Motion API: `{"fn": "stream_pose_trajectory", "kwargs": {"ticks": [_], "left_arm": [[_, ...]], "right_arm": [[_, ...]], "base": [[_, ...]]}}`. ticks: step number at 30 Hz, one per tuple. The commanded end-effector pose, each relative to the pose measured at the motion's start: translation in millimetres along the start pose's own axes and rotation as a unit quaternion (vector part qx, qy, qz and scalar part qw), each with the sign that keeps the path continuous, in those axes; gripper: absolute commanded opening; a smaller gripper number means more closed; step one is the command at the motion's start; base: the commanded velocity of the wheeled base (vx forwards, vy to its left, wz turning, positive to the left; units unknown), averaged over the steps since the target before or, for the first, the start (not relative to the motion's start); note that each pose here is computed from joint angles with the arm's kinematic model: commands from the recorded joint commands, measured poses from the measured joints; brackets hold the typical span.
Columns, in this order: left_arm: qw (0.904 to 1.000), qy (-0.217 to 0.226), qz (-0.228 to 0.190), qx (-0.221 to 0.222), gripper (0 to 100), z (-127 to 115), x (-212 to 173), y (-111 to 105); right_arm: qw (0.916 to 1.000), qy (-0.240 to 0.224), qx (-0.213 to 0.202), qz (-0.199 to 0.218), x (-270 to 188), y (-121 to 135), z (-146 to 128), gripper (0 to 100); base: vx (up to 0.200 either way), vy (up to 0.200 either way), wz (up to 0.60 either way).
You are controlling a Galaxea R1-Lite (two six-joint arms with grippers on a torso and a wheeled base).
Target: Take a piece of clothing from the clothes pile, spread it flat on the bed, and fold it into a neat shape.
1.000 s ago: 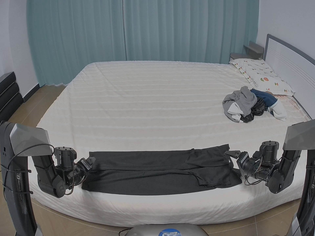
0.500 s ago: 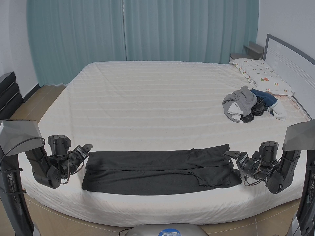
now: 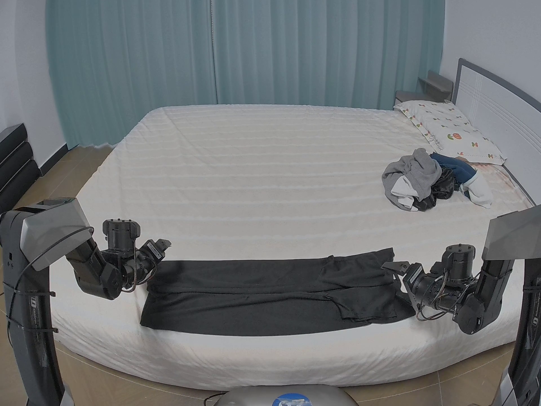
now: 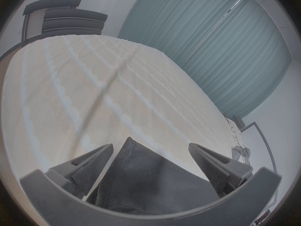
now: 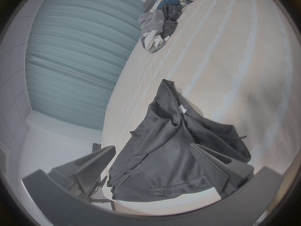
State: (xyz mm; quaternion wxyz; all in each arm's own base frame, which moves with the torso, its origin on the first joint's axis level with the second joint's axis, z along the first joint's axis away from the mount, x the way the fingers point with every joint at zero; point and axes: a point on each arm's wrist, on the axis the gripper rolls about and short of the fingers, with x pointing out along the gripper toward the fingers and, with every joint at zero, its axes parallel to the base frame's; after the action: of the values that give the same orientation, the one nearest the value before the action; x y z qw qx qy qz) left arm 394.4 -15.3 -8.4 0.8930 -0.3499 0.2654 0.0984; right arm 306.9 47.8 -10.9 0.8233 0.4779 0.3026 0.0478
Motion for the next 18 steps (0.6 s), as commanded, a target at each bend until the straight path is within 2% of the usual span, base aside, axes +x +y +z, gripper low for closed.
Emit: {"fn": "stream_pose_trajectory", "kwargs": {"ticks": [1, 14, 15, 18], "left_arm": [[0.9998, 0.014, 0.011, 0.002, 100, -11.1, 13.0, 7.9], [0.9998, 0.015, 0.009, 0.007, 100, -17.2, 23.8, 6.6], [0.9998, 0.014, 0.009, 0.007, 0, -16.8, 23.5, 6.3], [0.9999, 0.011, 0.01, 0.004, 0, -14.5, 23.3, 7.6]], "right_arm": [[1.0, 0.005, -0.002, -0.001, 2.1, 0.1, -3.4, 100], [1.0, 0.007, -0.002, -0.002, 3.1, -0.4, -4.6, 100], [1.0, 0.007, -0.002, -0.002, 3.1, -0.4, -4.6, 100], [1.0, 0.007, -0.002, -0.002, 3.1, -0.4, -4.6, 100]], "base": [[0.0, 0.0, 0.0], [0.0, 0.0, 0.0], [0.0, 0.0, 0.0], [0.0, 0.0, 0.0]]}}
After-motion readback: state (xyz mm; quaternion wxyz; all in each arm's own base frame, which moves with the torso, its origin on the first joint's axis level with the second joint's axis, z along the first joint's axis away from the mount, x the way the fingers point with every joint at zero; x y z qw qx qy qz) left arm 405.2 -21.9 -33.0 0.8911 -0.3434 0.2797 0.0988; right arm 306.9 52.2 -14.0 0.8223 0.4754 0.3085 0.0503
